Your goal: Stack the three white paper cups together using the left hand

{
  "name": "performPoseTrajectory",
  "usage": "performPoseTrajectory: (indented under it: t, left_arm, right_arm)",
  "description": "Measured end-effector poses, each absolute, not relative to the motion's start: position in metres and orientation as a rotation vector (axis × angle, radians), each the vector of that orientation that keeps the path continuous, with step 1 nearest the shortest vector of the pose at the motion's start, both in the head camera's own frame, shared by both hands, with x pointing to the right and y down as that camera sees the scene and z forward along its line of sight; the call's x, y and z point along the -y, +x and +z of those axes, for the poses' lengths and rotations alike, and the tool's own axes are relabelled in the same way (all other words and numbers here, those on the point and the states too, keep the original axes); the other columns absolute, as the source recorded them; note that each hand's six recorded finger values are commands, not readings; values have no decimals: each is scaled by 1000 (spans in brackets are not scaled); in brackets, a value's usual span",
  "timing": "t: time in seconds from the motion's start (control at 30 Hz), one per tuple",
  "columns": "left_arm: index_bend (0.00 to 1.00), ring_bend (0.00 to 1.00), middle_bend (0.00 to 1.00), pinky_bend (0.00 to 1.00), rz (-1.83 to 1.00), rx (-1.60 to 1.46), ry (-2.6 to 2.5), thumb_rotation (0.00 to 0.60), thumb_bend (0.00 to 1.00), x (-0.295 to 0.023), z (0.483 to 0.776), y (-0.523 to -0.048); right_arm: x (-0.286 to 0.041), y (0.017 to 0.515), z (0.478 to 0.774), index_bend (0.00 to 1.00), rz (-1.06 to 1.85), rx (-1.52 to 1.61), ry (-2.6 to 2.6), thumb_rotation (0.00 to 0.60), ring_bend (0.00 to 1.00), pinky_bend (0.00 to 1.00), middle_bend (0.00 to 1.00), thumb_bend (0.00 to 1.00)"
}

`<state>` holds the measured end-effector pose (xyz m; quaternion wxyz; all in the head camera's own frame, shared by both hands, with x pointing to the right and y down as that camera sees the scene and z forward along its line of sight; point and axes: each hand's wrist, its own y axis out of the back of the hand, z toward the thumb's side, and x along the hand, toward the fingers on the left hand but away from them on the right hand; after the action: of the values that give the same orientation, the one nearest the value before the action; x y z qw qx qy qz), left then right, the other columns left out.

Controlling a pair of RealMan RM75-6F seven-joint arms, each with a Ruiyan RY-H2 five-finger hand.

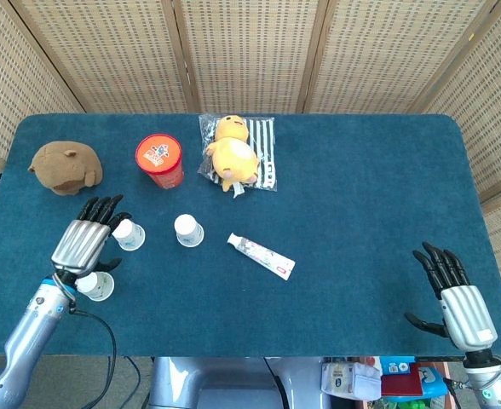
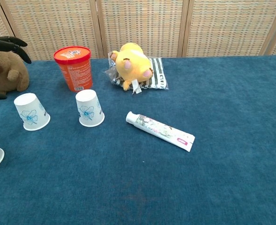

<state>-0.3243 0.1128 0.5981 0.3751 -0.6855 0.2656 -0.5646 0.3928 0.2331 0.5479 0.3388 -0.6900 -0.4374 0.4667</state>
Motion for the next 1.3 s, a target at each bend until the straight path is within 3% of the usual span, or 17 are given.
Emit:
performPoseTrajectory:
  t: [0.47,1.07,1.3]
  left_arm:
    - [209,0,0,0,-1577,-539,-1783,600,233,-59,632,-265]
    - [212,0,0,0,-1614,-405,-1767,600,234,-54,680,-200]
    - [286,0,0,0,-1614,-387,-1758,600,234,-54,688,-188]
  right_arm:
    - [-228,407,552,0,1240,1190,-1817,600,0,0,0,48]
    - [-222,425,556,0,1268,1252,-1823,600,0,0,0,47]
    - [-219,431,557,0,1275,1276,-1817,600,0,0,0,47]
